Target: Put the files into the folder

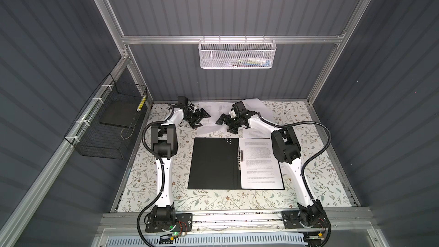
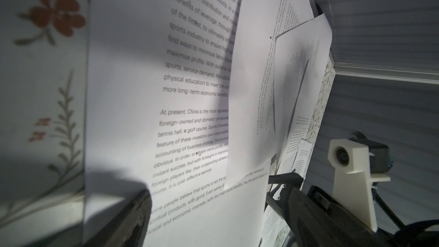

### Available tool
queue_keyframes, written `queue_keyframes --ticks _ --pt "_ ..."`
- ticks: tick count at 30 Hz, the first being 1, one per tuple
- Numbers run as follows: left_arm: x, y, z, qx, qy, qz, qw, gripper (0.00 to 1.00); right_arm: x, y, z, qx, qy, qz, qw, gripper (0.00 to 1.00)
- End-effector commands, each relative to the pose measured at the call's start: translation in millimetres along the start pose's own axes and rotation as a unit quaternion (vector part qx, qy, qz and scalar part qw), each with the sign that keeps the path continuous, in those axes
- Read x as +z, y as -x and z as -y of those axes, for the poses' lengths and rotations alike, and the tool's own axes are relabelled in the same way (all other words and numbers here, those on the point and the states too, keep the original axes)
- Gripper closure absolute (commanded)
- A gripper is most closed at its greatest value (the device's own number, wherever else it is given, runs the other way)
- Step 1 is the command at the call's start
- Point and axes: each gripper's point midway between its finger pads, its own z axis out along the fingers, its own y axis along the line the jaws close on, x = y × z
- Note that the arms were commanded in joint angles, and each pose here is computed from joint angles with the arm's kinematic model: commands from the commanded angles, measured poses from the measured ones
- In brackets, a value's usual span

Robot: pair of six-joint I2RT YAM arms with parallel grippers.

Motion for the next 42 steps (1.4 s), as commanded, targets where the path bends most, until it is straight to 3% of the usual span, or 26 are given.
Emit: queue_keyframes --ticks 1,7,20,35,42 --pt "23 -39 -45 -0.050 0.061 -0.062 0.995 0.08 6 8 -13 -0.050 0.054 -0.008 0.997 0.01" --pt "22 -42 -48 -0.047 0.070 -0.068 0.994 0.08 6 23 -28 -0.072 0.114 -0.012 0.991 0.01" --pt "20 -49 -53 -0.044 0.082 -0.076 0.993 0.09 4 55 -14 -0.046 0.146 0.004 0.988 0.01" --pt "26 -46 -63 -0.033 0.103 -0.085 0.990 0.09 7 18 -38 -0.095 0.158 -0.040 0.982 0.01" --pt "18 -66 -74 -0.010 0.142 -0.101 0.985 0.09 1 53 -23 -0.071 0.178 -0.022 0.981 0.01"
